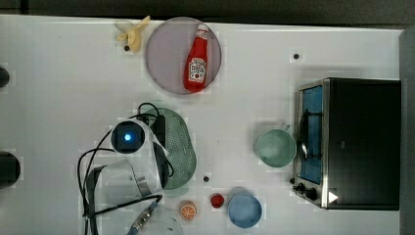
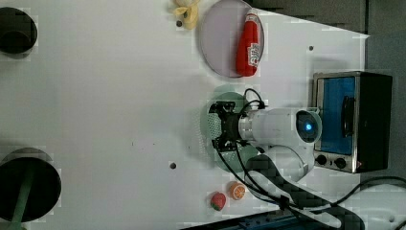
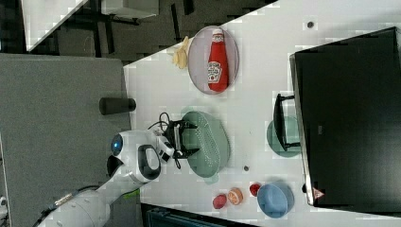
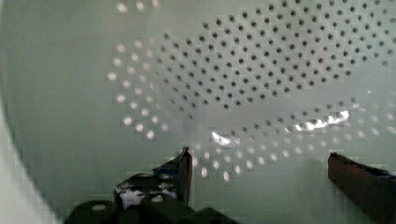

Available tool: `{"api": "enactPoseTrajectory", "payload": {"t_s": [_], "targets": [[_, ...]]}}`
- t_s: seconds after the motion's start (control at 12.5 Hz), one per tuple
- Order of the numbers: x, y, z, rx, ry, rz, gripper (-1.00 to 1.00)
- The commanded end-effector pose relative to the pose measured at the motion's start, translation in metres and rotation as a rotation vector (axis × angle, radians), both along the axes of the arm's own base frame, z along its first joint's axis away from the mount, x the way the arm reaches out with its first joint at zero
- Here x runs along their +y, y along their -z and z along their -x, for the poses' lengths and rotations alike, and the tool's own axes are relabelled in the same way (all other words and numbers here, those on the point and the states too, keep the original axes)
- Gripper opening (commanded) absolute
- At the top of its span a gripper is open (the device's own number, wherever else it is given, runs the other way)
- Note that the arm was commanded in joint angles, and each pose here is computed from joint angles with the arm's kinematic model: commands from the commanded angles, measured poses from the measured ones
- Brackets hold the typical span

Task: Drag strainer right to left.

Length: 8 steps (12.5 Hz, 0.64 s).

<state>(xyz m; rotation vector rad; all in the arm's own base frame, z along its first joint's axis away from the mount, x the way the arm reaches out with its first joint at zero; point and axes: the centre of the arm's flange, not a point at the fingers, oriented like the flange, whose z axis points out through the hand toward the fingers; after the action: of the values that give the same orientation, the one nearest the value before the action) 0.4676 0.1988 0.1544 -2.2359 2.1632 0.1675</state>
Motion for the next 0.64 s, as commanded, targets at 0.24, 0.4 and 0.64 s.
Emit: {"api": "enactPoseTrajectory", "payload": {"t_s": [0.24, 0.4, 0.64], "targets": [[0.068, -0.011, -0.023, -0.027, 0.044, -0.045, 1.0], [0.088, -0.01, -0.027, -0.026, 0.049, -0.053, 1.0], [0.112, -0.006, -0.032, -0.024, 0.079, -0.067, 1.0]]}}
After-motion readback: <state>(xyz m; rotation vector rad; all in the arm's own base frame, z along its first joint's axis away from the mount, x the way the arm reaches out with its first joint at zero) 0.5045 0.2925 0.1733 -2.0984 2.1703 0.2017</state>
